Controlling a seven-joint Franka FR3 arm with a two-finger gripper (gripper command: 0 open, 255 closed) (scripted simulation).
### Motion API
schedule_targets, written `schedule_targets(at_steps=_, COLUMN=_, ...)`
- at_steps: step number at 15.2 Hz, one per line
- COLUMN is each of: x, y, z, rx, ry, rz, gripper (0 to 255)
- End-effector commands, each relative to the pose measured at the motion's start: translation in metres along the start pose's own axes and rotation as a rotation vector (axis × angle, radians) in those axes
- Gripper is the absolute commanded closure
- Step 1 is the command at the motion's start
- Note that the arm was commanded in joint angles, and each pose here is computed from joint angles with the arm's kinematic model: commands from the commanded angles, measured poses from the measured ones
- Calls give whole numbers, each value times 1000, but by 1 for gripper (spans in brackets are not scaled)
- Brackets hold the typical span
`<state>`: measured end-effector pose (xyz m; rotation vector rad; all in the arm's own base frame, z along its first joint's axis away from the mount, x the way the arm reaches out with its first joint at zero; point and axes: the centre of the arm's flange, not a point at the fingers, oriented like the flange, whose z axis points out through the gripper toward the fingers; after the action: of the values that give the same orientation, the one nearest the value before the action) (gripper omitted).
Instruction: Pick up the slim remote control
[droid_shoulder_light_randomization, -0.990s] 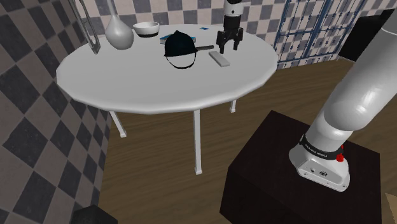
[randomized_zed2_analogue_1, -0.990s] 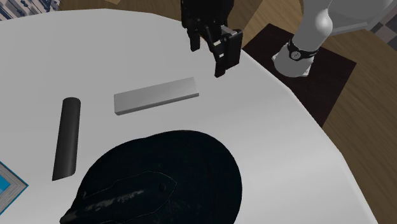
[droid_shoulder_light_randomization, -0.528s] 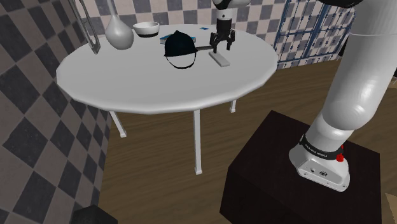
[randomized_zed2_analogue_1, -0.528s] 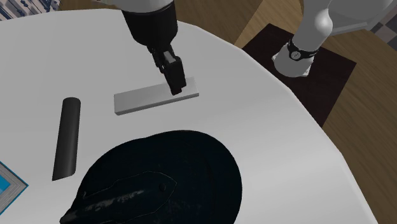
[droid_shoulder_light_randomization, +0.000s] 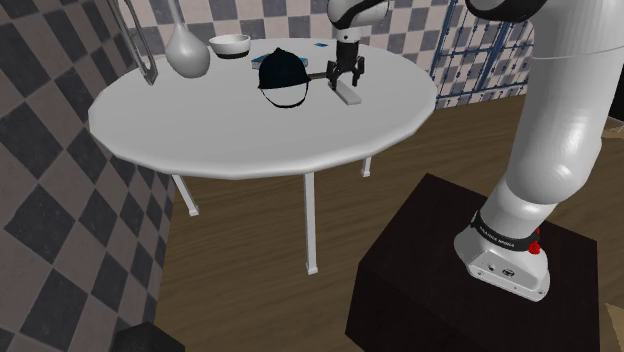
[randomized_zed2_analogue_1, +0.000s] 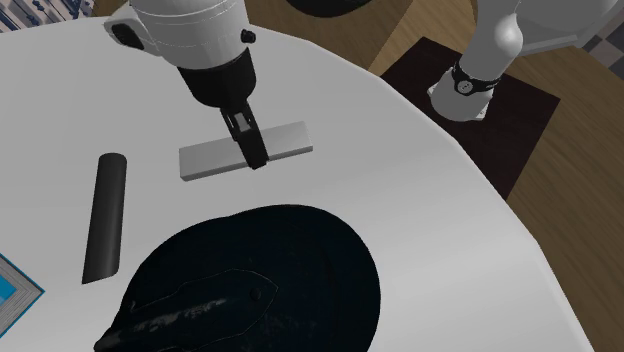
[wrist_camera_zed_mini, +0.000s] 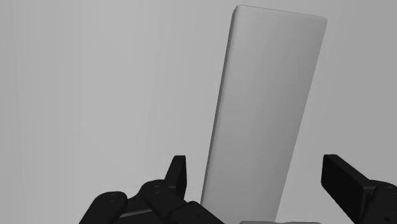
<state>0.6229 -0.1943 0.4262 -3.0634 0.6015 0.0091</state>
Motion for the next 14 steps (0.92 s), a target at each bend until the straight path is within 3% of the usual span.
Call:
schedule_targets(at_steps=1, x=0, y=1, z=10, rx=0, ry=1, rz=0, gripper=0)
schedule_targets(at_steps=3, x=0, y=1, z=13, rx=0, ry=1, rz=0, gripper=0)
schedule_targets(at_steps=4, x=1, y=1, z=13, rx=0, ry=0, rz=0, gripper=255)
schedule_targets(at_steps=14, x=0, y=1, z=8, rx=0, ry=1, rz=0, gripper=255)
